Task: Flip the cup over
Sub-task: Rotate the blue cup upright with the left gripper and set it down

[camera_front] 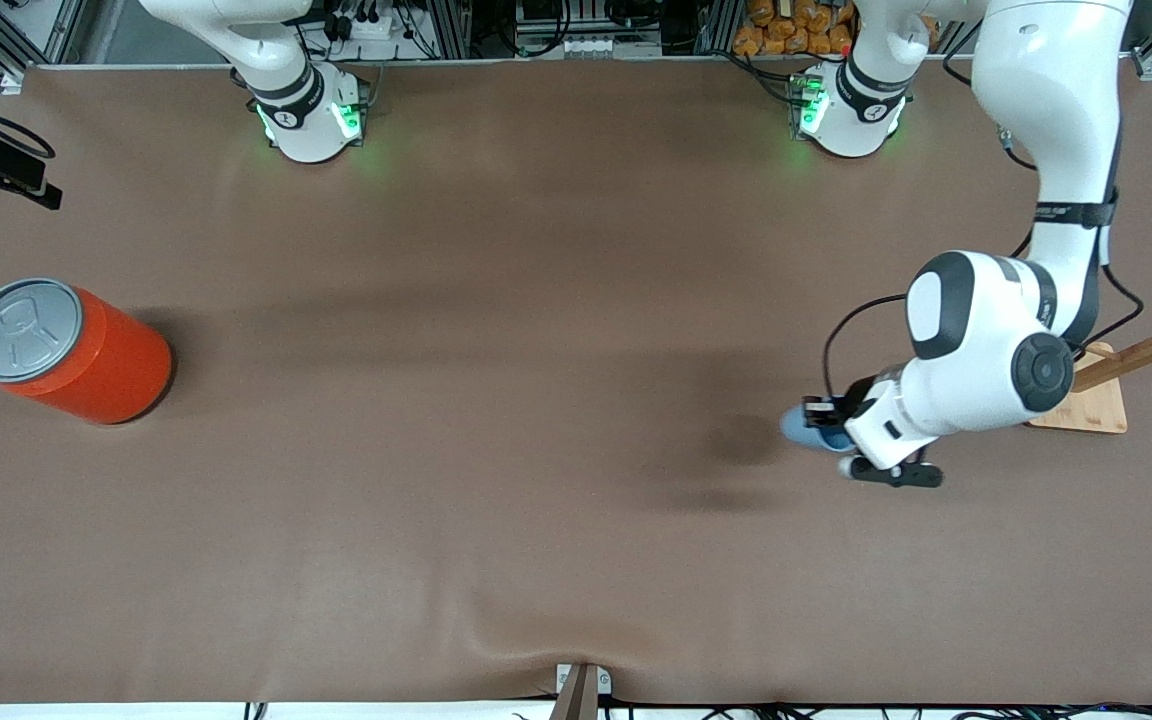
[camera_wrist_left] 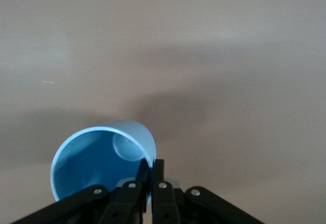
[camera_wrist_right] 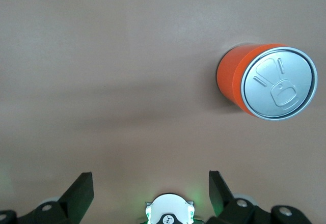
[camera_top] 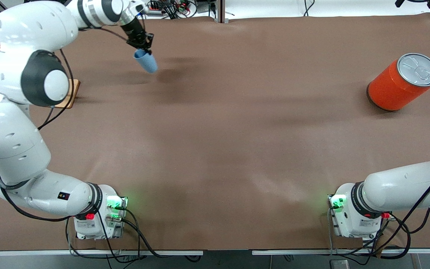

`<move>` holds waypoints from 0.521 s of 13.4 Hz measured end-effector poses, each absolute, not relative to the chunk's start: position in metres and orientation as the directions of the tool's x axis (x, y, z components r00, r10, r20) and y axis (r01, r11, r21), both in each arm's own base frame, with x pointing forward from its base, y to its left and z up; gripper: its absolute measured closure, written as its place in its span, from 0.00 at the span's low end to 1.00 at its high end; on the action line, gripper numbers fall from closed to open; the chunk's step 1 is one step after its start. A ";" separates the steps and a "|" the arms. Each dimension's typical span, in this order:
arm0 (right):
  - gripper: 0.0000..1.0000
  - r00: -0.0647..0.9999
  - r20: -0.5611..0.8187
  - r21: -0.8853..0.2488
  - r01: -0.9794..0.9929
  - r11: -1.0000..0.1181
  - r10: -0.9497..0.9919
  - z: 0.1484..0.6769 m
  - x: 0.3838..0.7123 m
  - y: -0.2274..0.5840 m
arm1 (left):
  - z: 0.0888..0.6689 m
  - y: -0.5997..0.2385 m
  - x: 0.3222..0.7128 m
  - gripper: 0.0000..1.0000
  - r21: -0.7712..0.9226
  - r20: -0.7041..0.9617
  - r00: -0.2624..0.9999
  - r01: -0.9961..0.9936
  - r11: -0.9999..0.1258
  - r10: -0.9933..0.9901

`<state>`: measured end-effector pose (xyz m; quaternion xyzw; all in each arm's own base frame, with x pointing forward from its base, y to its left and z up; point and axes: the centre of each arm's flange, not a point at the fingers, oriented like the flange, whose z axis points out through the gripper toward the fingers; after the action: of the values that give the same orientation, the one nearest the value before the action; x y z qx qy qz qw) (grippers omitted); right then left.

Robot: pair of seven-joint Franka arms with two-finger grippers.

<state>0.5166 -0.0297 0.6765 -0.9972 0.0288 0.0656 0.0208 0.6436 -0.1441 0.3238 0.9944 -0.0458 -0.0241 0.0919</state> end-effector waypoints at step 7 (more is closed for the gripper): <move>0.00 0.990 -0.132 -0.038 -0.059 -0.998 -0.054 0.676 0.517 -0.029 | 0.299 -0.095 0.591 0.95 0.057 -0.015 0.995 -0.093 -0.994 -0.094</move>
<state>0.5167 -0.0293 0.6764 -0.9972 0.0284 0.0657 0.0208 0.5914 -0.0946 0.2990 0.9985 -0.0468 -0.0090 0.0283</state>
